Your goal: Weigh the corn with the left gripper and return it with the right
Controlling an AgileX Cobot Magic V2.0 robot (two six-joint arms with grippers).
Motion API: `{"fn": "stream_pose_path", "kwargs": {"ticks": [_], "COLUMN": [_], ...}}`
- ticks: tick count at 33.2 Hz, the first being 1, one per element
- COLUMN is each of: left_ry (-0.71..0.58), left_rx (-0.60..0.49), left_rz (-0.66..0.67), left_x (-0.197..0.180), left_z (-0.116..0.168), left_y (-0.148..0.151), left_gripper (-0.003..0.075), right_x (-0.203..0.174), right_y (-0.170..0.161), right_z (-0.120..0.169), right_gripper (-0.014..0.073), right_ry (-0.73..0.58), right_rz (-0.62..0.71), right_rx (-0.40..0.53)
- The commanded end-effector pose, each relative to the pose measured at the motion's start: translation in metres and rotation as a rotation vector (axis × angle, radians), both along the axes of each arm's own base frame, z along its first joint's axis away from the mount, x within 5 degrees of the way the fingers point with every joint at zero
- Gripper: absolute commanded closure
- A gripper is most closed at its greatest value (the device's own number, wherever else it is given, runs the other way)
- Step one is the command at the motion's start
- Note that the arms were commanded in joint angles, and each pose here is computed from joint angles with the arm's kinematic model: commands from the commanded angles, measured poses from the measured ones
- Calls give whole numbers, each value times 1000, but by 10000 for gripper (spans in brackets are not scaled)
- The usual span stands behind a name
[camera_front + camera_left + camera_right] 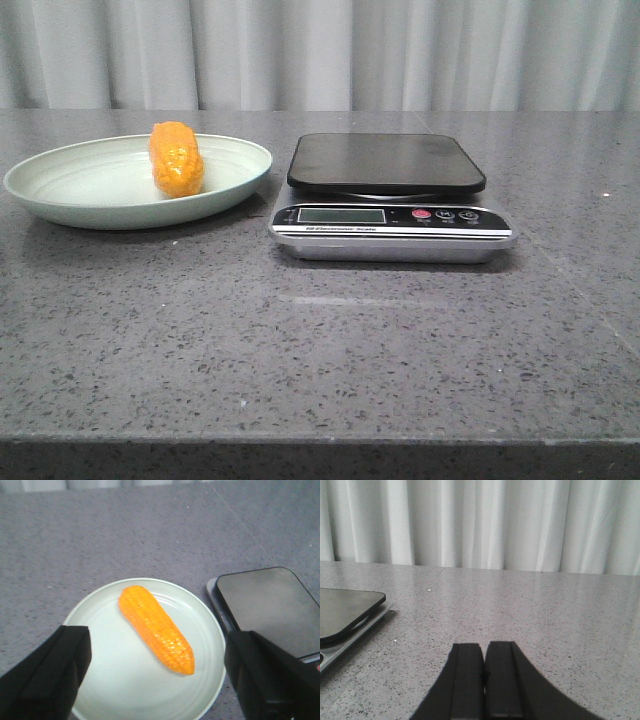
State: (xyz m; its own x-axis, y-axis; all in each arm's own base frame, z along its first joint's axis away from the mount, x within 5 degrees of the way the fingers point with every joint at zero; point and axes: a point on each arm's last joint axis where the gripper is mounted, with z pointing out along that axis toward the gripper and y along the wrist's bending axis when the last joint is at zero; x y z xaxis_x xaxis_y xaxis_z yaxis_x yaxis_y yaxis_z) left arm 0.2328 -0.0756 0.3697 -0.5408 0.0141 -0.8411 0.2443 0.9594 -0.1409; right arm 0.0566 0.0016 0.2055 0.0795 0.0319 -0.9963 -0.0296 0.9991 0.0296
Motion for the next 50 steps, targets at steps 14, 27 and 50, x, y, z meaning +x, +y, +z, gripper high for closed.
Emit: {"fn": "stream_pose_path", "kwargs": {"ticks": [14, 27, 50], "left_ry": [383, 506, 508], "left_rx": [3, 54, 55], "left_rz": [140, 245, 210], "left_x": [109, 144, 160], "left_z": [-14, -49, -35], "left_y": [-49, -56, -67], "left_gripper": [125, 125, 584], "right_x": [-3, -3, -3], "right_y": [0, 0, 0], "right_z": [12, 12, 12], "right_gripper": [448, 448, 448], "right_ry": [-115, -115, -115], "right_rz": [-3, -3, -3], "right_rx": [1, 1, 1]}}
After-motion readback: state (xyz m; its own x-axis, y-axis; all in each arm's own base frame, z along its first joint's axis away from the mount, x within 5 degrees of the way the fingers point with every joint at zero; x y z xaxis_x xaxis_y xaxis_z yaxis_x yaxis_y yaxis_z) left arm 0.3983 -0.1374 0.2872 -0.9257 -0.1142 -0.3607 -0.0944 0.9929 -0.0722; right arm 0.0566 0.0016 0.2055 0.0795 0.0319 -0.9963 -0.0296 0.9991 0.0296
